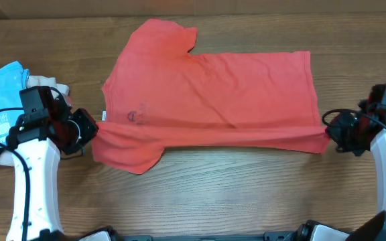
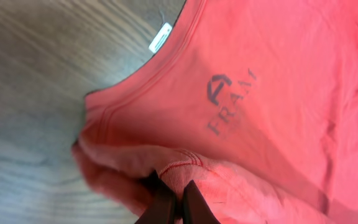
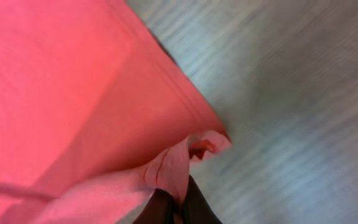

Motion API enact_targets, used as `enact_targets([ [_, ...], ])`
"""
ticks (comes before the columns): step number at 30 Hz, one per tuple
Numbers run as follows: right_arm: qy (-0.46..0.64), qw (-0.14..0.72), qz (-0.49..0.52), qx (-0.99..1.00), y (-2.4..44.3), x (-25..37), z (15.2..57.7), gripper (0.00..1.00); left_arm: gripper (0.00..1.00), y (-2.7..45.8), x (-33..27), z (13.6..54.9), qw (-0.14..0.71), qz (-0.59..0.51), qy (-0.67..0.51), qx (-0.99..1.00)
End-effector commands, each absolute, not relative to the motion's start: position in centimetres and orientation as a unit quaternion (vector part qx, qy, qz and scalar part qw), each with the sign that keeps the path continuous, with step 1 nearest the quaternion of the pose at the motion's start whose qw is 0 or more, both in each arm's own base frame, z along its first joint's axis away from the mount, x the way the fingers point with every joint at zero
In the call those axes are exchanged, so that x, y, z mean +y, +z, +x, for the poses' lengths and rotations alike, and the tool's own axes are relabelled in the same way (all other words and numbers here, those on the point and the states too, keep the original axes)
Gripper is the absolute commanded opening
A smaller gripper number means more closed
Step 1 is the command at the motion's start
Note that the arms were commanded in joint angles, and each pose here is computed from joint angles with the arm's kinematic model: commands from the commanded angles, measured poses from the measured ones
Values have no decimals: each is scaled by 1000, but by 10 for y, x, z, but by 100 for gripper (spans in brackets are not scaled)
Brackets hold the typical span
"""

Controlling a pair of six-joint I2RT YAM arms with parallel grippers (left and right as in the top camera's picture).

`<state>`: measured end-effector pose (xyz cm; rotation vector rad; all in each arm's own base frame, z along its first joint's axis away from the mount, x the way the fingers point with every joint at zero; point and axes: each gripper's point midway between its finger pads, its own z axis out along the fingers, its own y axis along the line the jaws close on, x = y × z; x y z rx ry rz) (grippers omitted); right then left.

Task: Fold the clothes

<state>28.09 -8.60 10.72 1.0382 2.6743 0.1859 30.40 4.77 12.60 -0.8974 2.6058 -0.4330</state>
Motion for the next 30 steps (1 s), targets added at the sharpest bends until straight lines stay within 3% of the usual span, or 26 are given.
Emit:
enact_targets([
  [1, 79, 142, 334, 928, 103, -75, 297, 5, 4, 120, 45, 315, 173, -321, -164, 916],
  [11, 81, 209, 319, 921, 102, -84, 339, 5, 4, 111, 47, 360, 229, -293, -158, 914],
  [21, 81, 249, 312, 913, 111, -90, 357, 5, 4, 82, 51, 383, 229, -289, -155, 916],
  [30, 82, 213, 315, 921, 82, -89, 359, 5, 4, 76, 50, 402, 252, -285, -164, 910],
])
